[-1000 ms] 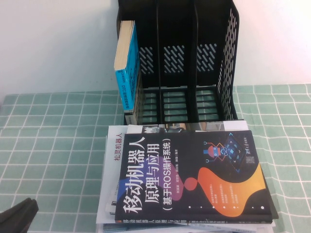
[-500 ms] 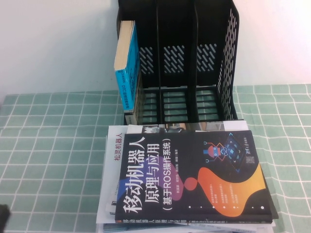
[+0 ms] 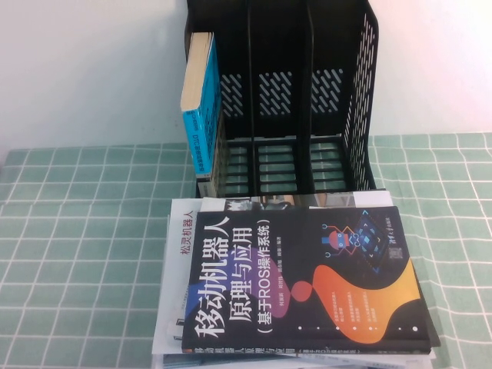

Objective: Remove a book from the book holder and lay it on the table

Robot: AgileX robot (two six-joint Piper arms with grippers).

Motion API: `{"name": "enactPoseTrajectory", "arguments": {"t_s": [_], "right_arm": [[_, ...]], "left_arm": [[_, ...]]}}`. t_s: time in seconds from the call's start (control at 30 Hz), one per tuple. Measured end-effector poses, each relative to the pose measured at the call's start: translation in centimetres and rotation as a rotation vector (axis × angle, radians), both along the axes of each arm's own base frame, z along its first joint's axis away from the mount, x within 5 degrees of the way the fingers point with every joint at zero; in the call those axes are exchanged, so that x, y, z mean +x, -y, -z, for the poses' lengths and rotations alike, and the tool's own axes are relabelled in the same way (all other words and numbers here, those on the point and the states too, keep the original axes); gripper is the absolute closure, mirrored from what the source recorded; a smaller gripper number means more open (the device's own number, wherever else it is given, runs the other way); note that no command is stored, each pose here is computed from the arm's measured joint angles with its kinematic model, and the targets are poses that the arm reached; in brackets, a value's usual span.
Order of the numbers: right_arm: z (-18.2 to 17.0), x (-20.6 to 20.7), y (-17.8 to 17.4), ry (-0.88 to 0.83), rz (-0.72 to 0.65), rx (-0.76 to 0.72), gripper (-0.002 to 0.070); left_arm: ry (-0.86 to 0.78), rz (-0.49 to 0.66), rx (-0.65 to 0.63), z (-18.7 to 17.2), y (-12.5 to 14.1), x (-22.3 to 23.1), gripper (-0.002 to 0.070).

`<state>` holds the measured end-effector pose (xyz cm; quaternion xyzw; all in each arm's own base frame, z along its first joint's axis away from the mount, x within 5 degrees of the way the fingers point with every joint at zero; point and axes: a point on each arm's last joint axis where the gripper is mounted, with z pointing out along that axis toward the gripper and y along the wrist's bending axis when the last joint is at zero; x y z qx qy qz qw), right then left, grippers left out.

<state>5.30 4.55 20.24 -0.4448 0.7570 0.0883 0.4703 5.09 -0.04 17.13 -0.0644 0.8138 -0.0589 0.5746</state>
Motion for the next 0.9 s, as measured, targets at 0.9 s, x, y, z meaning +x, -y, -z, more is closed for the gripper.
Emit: {"name": "enactPoseTrajectory", "arguments": {"t_s": [0.9], "right_arm": [[0.02, -0.01, 0.02, -0.002, 0.0, -0.002, 0.0678]], "left_arm": [[0.026, 0.048, 0.058, -0.09, 0.17, 0.07, 0.0677]]}}
